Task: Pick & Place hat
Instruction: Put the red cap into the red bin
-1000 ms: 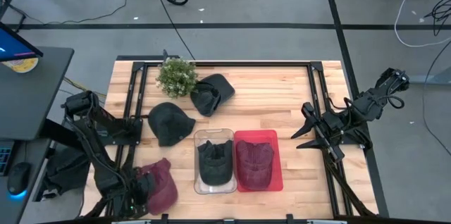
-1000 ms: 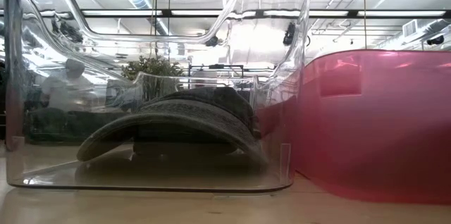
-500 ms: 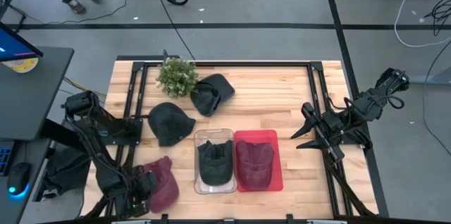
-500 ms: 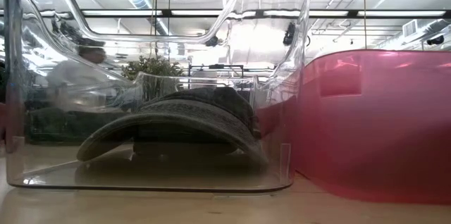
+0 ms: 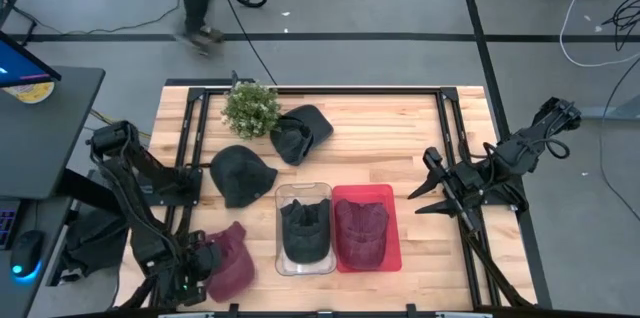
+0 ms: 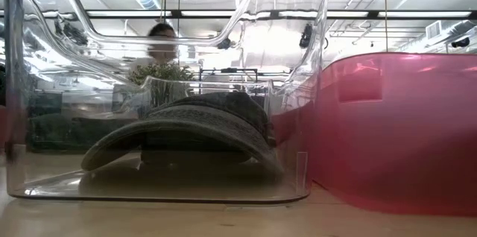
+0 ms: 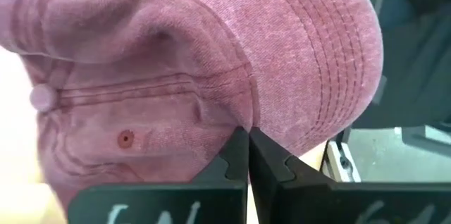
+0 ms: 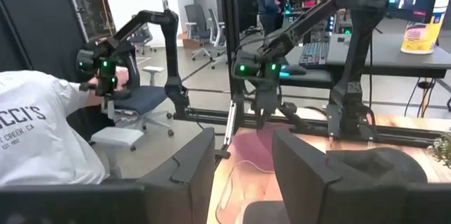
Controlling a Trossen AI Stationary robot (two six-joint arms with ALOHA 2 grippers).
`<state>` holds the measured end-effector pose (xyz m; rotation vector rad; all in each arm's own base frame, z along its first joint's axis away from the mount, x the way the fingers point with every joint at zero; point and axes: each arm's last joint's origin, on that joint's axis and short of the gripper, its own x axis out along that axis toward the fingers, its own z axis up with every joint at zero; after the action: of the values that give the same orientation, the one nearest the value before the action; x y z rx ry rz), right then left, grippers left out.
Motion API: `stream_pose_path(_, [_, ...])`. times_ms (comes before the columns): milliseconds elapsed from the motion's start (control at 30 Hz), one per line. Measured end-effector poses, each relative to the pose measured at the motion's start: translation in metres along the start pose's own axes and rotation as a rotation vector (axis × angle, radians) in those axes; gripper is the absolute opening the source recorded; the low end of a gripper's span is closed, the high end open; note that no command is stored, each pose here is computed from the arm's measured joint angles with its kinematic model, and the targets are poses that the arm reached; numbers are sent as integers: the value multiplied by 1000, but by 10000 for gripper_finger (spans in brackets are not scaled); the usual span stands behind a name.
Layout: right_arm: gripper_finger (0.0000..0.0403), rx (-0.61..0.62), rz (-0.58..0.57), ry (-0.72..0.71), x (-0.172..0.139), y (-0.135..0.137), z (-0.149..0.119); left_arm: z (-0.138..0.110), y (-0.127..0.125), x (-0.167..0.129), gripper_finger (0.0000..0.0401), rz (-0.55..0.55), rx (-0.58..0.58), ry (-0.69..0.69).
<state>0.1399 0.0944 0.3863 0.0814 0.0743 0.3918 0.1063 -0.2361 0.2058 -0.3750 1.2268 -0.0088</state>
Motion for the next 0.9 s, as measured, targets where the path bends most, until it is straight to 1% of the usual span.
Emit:
stream_pose_path(167, [144,-31,-5,51,14,3,-8,8,8,-17,1,5,16,-6])
stream_pose_path(233, [144,-46,-8,82,22,4,-12,16,6,-28,1,12,35,-21])
stream_pose_path(400, [144,-130,-23,147,43,5,-24,41,-7,-70,1,51,162,-90])
stream_pose_path(500, [144,-203,-27,153,55,5,-29,57,-11,-99,1,89,231,-156])
stream_pose_path(600, [144,-282,-26,142,69,6,-32,72,-10,-123,1,140,331,-218])
stream_pose_path(733, [144,-370,-22,118,85,9,-37,92,-6,-141,1,245,515,-330])
stream_pose_path(833, [144,-413,-22,89,95,11,-39,108,-3,-146,1,334,570,-428])
stream_pose_path(900, [144,-440,-32,75,99,11,-40,120,2,-145,1,396,568,-464])
